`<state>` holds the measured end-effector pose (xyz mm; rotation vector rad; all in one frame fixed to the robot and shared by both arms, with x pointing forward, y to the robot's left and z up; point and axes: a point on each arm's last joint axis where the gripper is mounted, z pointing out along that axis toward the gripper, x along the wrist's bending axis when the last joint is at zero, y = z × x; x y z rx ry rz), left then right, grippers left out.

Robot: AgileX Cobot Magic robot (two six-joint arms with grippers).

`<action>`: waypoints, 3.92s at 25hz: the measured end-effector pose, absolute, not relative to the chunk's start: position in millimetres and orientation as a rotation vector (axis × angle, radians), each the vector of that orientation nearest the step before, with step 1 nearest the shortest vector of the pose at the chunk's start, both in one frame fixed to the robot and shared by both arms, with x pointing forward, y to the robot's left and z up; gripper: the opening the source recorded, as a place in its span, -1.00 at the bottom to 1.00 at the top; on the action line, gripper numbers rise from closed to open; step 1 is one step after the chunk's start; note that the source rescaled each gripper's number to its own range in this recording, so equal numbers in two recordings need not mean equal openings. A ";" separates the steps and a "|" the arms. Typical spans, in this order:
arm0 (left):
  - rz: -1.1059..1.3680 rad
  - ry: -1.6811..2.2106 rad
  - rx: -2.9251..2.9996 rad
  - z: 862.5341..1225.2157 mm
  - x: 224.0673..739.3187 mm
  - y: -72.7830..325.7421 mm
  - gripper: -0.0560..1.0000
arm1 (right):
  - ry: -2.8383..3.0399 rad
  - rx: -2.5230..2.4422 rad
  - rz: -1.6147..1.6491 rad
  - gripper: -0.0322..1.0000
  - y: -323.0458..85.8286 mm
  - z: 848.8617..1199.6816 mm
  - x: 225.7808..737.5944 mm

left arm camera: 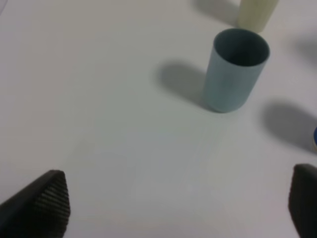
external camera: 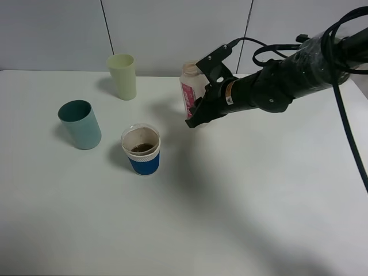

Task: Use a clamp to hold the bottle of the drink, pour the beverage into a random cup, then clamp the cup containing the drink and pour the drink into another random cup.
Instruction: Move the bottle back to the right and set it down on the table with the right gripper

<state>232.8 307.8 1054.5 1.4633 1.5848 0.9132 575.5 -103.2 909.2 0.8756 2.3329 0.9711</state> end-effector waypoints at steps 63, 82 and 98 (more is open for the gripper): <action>0.913 1.585 1.463 1054.5 232.8 307.8 0.36 | 2.067 1.095 1.155 -0.94 -116.9 867.8 591.6; 0.913 1.585 1.463 1054.5 232.8 307.8 0.36 | 2.003 1.140 1.210 0.28 -116.8 871.4 593.9; 0.913 1.585 1.463 1054.5 232.8 307.8 0.36 | 1.961 1.314 1.218 0.96 -119.8 868.6 593.8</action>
